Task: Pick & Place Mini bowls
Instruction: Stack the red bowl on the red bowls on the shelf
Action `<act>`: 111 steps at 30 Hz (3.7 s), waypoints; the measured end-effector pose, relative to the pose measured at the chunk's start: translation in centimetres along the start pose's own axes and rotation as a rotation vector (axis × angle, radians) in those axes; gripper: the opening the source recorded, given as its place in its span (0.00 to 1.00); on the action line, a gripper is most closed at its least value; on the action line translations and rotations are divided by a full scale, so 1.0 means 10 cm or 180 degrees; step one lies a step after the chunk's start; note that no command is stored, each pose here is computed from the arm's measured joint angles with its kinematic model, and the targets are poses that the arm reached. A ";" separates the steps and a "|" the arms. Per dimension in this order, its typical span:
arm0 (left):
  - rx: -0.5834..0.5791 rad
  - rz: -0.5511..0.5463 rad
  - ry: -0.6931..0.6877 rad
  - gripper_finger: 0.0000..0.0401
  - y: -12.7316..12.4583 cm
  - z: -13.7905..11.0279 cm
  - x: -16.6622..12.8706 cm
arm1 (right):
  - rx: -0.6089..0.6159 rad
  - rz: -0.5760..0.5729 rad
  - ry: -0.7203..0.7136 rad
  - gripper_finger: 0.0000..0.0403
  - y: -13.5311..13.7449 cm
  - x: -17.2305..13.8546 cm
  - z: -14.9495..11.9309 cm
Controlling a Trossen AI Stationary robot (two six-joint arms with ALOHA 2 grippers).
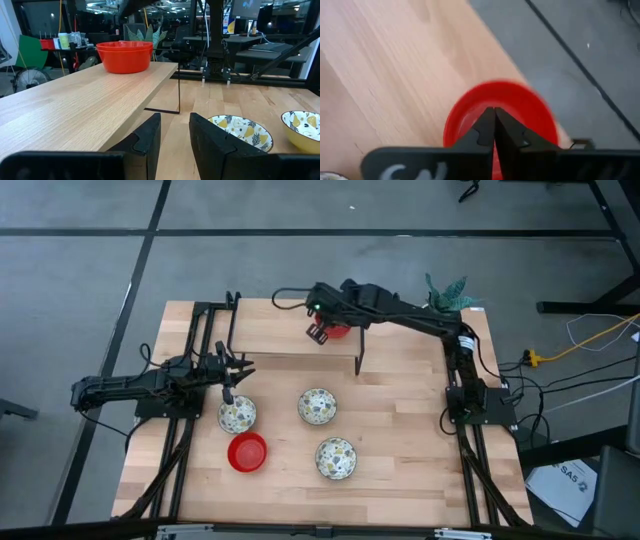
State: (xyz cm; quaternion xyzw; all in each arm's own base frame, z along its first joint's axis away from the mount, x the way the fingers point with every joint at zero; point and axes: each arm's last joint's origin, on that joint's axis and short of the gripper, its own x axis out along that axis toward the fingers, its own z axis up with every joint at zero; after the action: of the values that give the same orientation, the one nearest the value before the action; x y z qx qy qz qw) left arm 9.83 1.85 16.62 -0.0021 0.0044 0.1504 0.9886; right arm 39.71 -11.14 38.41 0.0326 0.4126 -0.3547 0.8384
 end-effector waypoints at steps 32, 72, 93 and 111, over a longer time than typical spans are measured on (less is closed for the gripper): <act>0.0001 0.0000 0.0003 0.24 0.00 0.00 0.00 | -0.0419 0.2376 -0.0010 0.31 0.63 -1.05 -0.16; 0.0001 0.0000 0.0004 0.24 0.00 0.00 0.00 | -0.1169 0.2193 0.0588 0.35 1.35 -1.80 -0.97; 0.0001 0.0000 0.0004 0.24 0.00 0.00 0.00 | -0.1709 0.2003 -0.0050 0.35 1.46 -1.85 -0.97; 0.0000 0.0000 0.0002 0.24 0.00 0.00 0.00 | -0.2098 0.2143 0.0103 0.35 1.43 -1.88 -1.04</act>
State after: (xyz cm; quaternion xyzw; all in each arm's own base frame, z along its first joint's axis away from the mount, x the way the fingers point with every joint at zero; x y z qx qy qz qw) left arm 9.83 1.85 16.61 -0.0021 0.0047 0.1505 0.9886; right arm 33.98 13.81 41.61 -0.0978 0.4827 0.0874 0.8659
